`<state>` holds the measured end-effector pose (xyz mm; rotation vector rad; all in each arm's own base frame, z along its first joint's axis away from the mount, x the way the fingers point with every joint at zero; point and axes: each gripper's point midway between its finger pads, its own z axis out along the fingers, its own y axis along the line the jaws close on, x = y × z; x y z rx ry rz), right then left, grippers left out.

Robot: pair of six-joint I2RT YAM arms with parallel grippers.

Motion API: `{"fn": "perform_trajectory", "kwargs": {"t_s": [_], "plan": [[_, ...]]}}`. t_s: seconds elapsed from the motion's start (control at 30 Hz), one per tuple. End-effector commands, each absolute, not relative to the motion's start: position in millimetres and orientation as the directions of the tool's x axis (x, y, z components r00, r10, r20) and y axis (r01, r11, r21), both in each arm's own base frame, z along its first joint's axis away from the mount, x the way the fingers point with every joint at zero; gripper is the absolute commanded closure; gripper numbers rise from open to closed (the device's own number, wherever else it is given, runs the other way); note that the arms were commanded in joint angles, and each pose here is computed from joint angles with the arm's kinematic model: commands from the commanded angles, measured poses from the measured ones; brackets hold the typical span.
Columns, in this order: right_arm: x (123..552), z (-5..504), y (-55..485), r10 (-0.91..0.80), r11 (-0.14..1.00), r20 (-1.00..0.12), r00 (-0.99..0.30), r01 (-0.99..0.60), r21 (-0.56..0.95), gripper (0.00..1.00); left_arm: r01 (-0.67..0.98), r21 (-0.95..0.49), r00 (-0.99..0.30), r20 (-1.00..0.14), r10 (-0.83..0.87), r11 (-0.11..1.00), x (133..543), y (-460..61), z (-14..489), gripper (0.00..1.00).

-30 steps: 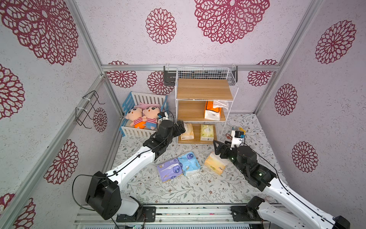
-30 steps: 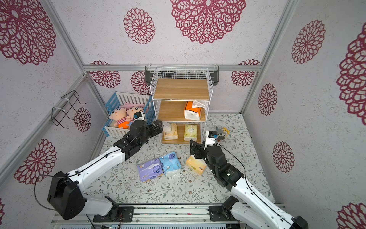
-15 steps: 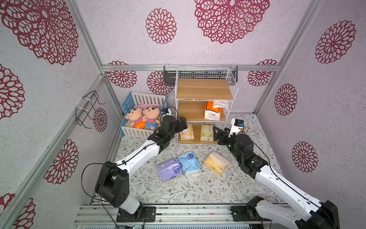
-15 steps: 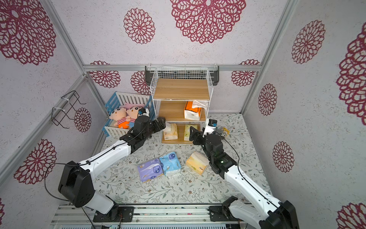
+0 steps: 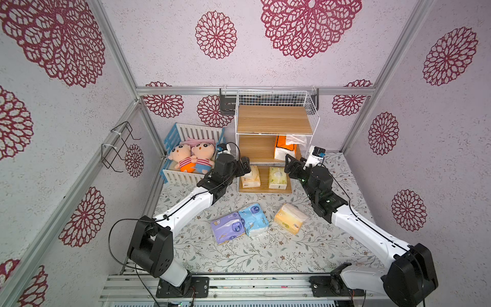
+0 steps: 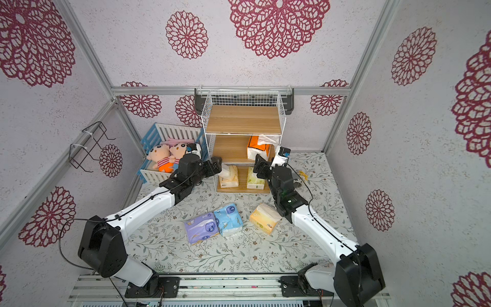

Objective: Remove the tissue boxes from the shelf
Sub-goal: Pick up a box of tissues from the shelf.

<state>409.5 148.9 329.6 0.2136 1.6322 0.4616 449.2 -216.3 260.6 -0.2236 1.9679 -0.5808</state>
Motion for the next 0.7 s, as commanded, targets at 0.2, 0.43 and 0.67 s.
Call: {"fn": "perform_trajectory", "kwargs": {"t_s": [0.2,0.43,0.67], "plan": [[428.9,360.5,140.9,0.446,0.89,-0.895,0.011,-0.109,0.442,0.25,0.137,-0.49,-0.462,-0.8,-0.382,0.861,454.3,-223.0,264.2,0.03],[437.0,359.5,145.1,0.438,0.893,-0.899,0.016,-0.121,0.433,0.36,0.135,-0.497,-0.477,-0.791,-0.383,0.857,453.5,-224.0,258.3,0.03],[439.2,359.5,151.7,0.431,0.892,-0.902,0.014,-0.154,0.424,0.55,0.124,-0.498,-0.487,-0.784,-0.384,0.858,451.4,-222.8,253.1,0.03]]}}
